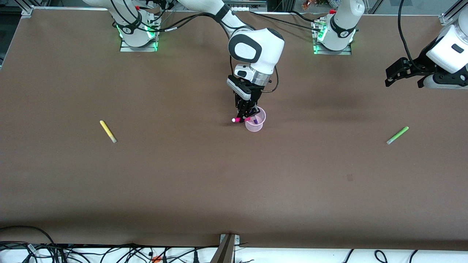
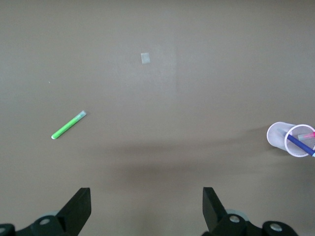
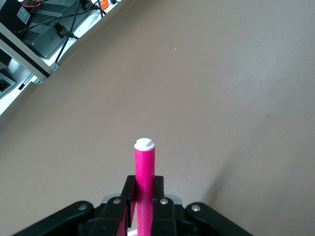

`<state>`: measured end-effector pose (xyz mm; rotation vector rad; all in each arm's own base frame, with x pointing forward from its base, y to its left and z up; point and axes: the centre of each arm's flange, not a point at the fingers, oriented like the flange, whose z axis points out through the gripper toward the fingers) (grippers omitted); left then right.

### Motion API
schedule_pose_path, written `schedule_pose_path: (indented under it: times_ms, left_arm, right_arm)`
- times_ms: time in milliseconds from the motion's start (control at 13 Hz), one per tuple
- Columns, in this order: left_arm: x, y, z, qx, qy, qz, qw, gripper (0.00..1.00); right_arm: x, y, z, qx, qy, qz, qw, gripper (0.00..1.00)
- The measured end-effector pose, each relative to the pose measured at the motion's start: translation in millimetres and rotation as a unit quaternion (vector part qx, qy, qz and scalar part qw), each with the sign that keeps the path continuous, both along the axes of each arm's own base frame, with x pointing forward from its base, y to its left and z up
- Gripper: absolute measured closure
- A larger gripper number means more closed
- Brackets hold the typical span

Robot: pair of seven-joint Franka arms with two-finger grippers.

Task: Organize pens into pink holder with both arms

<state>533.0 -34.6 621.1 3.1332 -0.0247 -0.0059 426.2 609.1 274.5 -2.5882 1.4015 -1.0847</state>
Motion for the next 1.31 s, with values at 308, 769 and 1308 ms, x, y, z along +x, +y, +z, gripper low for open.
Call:
schedule_pose_path:
  times_ms: [308,769,1308]
  left_arm:
    - [14,0,1,0.001,0.0,0.001,1.0,0.0]
    - [4,-41,1,0.005,0.027,-0.036,0.999,0.0]
    - [6,-15,2,0.005,0.028,-0.012,1.0,0.0]
  right_arm:
    - [-4,3,1,-0.002,-0.004,0.006,1.0,0.78]
    - [10,0,24,-0.01,-0.019,0.012,1.0,0.15]
    - [73,-62,127,-0.008,0.105,0.055,0.993,0.13]
